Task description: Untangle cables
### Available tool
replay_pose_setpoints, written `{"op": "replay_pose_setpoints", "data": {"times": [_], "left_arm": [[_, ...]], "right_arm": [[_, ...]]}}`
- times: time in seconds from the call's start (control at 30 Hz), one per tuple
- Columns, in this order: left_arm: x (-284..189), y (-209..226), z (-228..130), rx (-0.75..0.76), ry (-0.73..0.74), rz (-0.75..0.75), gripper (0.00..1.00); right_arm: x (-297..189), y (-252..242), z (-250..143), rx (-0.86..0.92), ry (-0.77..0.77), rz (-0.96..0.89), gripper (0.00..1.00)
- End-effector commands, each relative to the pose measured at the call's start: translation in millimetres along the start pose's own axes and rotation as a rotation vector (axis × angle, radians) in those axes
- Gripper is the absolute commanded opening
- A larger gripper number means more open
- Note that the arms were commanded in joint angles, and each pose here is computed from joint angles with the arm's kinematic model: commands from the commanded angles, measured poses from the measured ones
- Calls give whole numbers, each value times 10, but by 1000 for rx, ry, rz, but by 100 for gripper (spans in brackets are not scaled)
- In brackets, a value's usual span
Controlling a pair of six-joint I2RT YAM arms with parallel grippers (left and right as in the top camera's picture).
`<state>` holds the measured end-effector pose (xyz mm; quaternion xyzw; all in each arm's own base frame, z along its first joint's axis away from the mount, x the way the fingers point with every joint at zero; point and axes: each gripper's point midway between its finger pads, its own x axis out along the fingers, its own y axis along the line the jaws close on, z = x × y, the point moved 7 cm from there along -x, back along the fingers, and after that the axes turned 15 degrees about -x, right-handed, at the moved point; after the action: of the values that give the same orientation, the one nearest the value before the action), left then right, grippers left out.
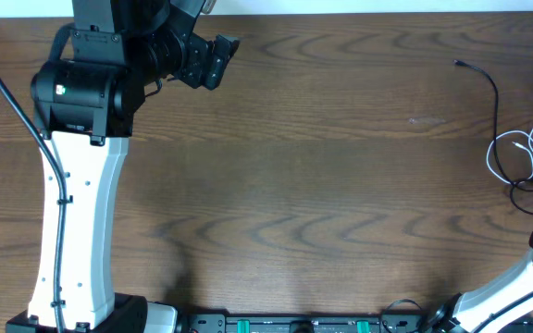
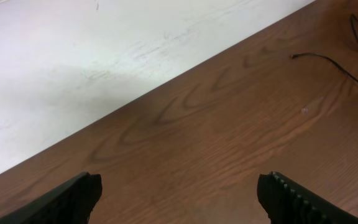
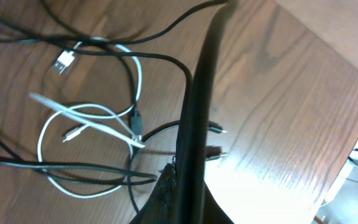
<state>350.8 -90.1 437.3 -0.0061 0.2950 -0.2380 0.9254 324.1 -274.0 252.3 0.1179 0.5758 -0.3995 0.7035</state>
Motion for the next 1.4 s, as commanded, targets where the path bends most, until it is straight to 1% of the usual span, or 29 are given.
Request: {"op": "replay_pose_setpoints", "data": {"times": [0.0, 0.37, 0.67, 0.93, 0.97, 1.03, 1.27, 1.37], "left_arm": [[-38, -22, 2, 18, -7, 3, 85], [-38, -22, 2, 18, -7, 3, 85], [-38, -22, 3, 18, -8, 3, 85], [-38, -22, 5, 19, -9, 3, 85], [-38, -22, 5, 19, -9, 3, 85], [-38, -22, 5, 19, -9, 3, 85], [-38, -21, 5, 19, -9, 3, 85], [-38, -21, 5, 19, -9, 3, 85]], "right_arm": [[-88, -183, 67, 88, -28, -55, 1], [-244, -583, 88, 226, -39, -96, 1], [-189, -851, 17, 333, -3, -122, 1], [-170, -954, -23, 372, 14, -131, 1], [-170, -958, -24, 379, 14, -130, 17], [-176, -957, -26, 383, 14, -122, 99], [-184, -918, -16, 382, 11, -83, 99], [-202, -879, 8, 348, 0, -35, 99]]}}
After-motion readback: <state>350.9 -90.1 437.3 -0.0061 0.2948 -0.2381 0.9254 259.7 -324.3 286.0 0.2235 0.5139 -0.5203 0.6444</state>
